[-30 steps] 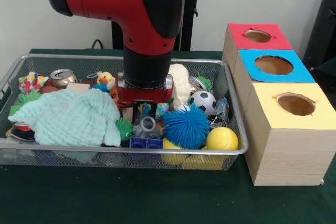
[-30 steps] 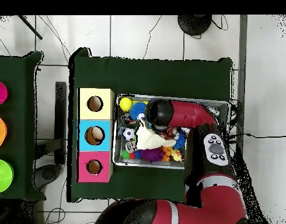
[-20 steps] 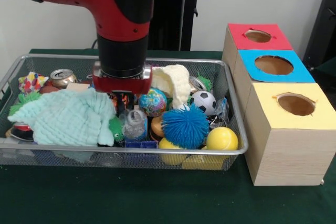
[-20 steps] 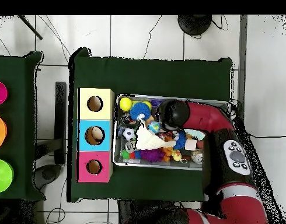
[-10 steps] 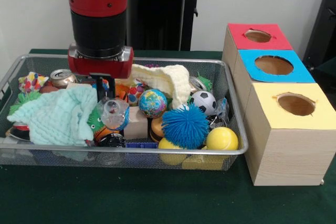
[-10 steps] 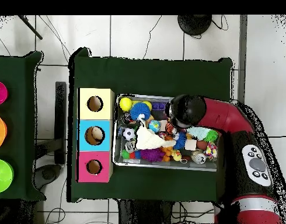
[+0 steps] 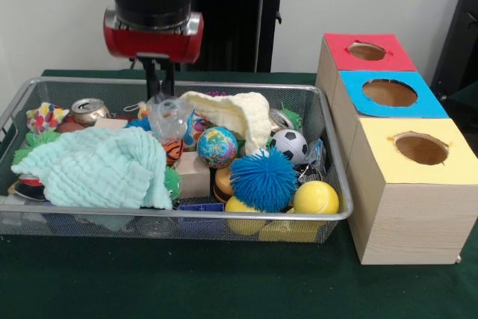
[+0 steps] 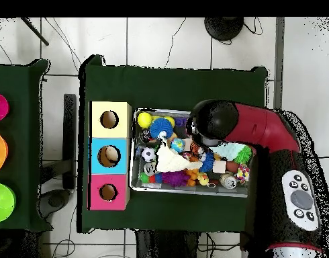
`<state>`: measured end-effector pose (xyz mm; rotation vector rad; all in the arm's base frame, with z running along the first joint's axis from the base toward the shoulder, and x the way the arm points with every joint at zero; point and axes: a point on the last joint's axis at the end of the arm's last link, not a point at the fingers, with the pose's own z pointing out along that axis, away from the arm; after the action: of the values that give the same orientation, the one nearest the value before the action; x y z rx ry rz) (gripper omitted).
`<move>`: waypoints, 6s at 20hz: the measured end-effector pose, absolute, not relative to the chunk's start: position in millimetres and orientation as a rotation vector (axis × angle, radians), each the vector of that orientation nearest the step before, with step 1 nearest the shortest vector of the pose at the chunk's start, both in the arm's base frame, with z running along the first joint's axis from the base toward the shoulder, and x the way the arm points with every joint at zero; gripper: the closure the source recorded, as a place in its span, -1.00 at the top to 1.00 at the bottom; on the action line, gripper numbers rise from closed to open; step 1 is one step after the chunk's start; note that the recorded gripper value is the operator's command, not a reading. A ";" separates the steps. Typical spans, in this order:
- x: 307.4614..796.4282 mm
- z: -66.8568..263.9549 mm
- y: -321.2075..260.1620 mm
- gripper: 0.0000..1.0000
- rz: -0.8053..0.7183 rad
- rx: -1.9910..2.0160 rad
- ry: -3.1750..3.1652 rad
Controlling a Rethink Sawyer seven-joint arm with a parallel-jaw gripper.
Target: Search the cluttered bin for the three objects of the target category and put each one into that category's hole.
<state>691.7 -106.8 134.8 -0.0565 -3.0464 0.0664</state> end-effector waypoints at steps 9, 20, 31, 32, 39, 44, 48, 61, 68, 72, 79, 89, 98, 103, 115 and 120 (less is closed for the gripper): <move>701.2 212.5 -80.4 -1.00 0.089 -0.034 -3.104; 686.7 248.0 -24.8 -1.00 0.060 0.038 -3.124; 651.2 220.8 3.8 -1.00 0.032 0.077 -3.102; 649.4 218.9 4.6 -1.00 0.033 0.078 -3.104; 625.1 200.8 24.2 -1.00 0.041 0.106 -3.111; 607.2 195.5 56.9 -1.00 0.020 0.144 -3.091; 597.4 193.8 79.5 -1.00 0.002 0.167 -3.073; 588.7 180.2 97.5 -1.00 -0.016 0.147 -3.036; 584.5 171.4 107.0 -1.00 -0.016 0.130 -3.016; 583.0 169.0 122.3 -1.00 -0.010 0.135 -3.012; 586.2 174.8 152.3 -1.00 -0.005 0.101 -3.033; 604.9 178.9 164.6 -1.00 -0.003 0.059 -3.068; 601.9 160.8 158.1 -1.00 0.032 0.039 -3.039; 598.6 155.0 164.5 -1.00 0.046 0.014 -3.041; 589.7 131.7 205.3 -1.00 0.058 -0.054 -3.079; 588.7 121.2 209.2 -1.00 0.057 -0.075 -3.084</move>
<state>588.7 209.2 121.2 -0.0753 -3.0837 0.0574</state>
